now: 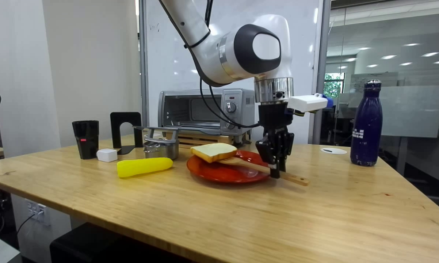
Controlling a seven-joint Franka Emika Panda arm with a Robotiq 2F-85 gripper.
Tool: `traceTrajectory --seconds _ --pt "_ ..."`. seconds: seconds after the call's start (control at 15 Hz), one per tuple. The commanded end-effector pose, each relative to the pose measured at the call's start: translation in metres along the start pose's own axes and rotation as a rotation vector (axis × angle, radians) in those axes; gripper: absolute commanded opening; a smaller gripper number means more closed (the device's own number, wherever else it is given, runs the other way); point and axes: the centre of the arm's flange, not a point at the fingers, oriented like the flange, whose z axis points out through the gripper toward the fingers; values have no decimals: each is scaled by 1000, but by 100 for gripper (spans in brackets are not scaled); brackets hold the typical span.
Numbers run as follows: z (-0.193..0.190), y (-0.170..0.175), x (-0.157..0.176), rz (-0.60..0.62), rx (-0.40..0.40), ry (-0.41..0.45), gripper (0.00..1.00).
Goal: Open the oven, use the spatula to put the slice of bread in the oven, the close the oven
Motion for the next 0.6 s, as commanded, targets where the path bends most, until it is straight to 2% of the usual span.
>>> traceTrajectory --seconds 0.0,0.53 --pt "0 -12 5 -34 -15 25 7" --pt "-11 -12 30 -87 -20 23 7"
